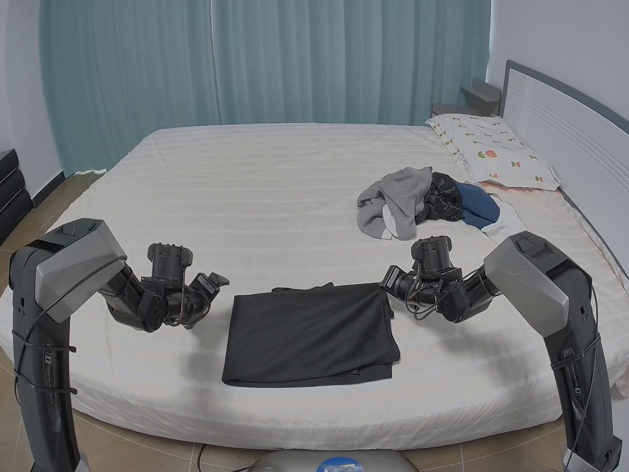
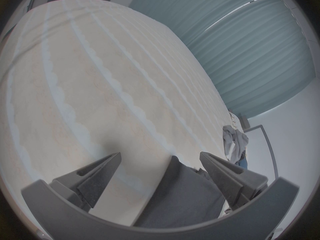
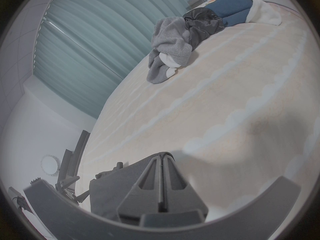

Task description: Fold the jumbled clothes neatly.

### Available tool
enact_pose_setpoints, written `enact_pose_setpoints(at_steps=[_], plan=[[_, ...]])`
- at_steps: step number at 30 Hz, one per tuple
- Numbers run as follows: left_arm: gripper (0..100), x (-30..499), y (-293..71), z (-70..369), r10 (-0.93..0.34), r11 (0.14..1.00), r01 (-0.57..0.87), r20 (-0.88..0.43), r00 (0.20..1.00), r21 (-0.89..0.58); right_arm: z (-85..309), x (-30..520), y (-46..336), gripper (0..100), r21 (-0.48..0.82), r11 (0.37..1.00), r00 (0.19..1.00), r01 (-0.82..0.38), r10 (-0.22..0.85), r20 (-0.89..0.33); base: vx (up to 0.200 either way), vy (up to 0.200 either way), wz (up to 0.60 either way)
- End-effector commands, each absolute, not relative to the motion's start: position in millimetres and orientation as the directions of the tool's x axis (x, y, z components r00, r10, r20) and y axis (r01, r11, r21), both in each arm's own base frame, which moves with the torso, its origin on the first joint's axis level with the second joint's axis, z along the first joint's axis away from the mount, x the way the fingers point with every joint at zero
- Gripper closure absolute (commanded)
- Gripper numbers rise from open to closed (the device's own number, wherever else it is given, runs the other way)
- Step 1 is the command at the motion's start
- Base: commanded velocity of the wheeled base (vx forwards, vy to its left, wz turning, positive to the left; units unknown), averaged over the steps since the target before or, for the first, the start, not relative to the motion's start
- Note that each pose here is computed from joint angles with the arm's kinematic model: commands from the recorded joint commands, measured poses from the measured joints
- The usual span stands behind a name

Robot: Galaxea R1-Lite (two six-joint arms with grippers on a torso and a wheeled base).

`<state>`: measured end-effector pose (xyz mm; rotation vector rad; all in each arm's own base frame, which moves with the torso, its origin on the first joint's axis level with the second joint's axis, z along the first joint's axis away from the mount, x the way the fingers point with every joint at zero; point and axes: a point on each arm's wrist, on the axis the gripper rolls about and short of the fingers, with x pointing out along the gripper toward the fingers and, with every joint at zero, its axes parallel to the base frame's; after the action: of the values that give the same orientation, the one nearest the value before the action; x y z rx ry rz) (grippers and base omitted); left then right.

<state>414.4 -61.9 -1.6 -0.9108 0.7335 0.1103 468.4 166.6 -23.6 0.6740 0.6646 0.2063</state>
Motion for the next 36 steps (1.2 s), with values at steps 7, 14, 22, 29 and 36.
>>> enact_pose_setpoints(at_steps=[7, 14, 22, 29, 36], plan=[[0, 425, -94, -1, -0.277, 0.661, -0.297, -0.592, 0.757, -0.689, -22, 466, 169, 100, 0.638, 0.770, 0.775, 0.026, 0.388, -0.499, 0.000, 0.000, 0.00], [100, 430, -101, -16, -0.270, 0.713, -0.268, -0.606, 0.748, -0.648, -22, 466, 169, 100, 0.639, 0.769, 0.777, 0.023, 0.389, -0.496, 0.000, 0.000, 0.00], [100, 434, -102, -19, -0.230, 0.730, -0.292, -0.625, 0.746, -0.617, -20, 465, 172, 100, 0.640, 0.768, 0.777, 0.016, 0.394, -0.492, 0.000, 0.000, 0.00], [100, 436, -101, -19, -0.152, 0.735, -0.334, -0.623, 0.767, -0.590, -18, 465, 172, 100, 0.640, 0.769, 0.785, 0.015, 0.387, -0.484, 0.000, 0.000, 0.00], [100, 438, -97, -16, -0.136, 0.696, -0.367, -0.616, 0.776, -0.617, -20, 466, 172, 100, 0.639, 0.769, 0.796, 0.014, 0.378, -0.472, 0.000, 0.000, 0.00]])
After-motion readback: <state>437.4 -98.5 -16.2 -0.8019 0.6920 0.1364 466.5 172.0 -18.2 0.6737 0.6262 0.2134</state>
